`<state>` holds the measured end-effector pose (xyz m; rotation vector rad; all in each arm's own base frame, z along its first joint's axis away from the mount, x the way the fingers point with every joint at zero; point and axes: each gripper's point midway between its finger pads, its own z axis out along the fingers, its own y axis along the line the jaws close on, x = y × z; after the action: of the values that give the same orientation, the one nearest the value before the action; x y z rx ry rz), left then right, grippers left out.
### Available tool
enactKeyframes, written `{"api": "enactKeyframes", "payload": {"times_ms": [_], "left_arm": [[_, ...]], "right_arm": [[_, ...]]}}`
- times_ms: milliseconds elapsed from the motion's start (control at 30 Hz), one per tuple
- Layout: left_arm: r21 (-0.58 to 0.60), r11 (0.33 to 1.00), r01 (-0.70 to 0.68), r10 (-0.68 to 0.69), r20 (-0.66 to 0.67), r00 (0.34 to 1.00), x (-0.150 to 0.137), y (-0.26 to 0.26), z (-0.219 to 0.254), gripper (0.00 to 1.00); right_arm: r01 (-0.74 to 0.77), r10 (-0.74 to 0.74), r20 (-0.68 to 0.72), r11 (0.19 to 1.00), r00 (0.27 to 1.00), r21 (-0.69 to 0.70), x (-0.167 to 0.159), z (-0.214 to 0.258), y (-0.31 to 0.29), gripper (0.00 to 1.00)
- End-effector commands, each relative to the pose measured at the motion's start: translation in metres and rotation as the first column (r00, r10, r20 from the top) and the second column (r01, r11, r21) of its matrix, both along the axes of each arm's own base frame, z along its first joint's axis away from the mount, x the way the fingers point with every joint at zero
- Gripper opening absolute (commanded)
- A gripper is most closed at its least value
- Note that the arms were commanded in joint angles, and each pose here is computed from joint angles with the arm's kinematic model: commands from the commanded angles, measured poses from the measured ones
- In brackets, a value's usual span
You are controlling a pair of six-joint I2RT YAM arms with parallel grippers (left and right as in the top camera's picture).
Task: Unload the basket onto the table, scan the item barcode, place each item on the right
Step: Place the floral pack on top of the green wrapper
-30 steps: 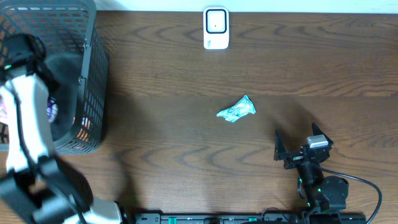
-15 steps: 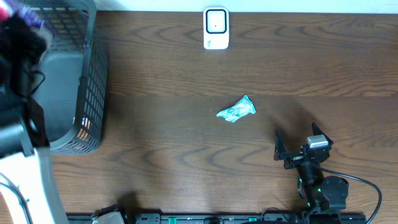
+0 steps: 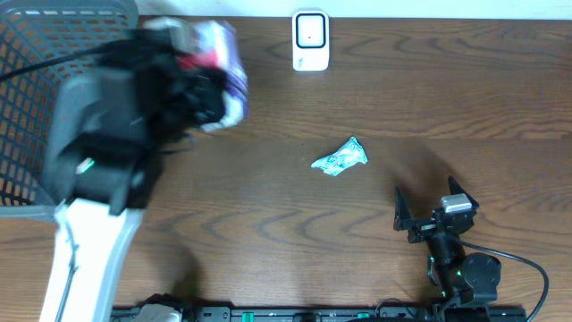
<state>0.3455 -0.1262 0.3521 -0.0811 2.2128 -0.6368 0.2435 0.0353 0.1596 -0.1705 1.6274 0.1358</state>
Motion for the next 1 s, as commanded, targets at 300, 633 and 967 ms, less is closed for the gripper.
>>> {"api": "enactKeyframes", "payload": {"times_ms": [300,633,967], "left_arm": [[0.242,0.939,0.243,-0.098,-0.491,0.866,0.023,-0.086,-0.207,0.08],[0.17,0.965,0.198,-0.09,-0.498,0.863,0.062,-0.145,-0.291,0.22],[-0.087,0.943,0.323,-0.334,-0.292,0.896,0.078,-0.208,-0.227,0.9]], "right_arm": [[0.007,-0.007,-0.002,1.0,1.0,0.013,0.0,0.0,-0.001,0.99],[0.007,-0.007,-0.002,1.0,1.0,0.013,0.0,0.0,-0.001,0.99],[0.007,-0.007,-0.002,1.0,1.0,0.014,0.0,0.0,-0.001,0.99]]}}
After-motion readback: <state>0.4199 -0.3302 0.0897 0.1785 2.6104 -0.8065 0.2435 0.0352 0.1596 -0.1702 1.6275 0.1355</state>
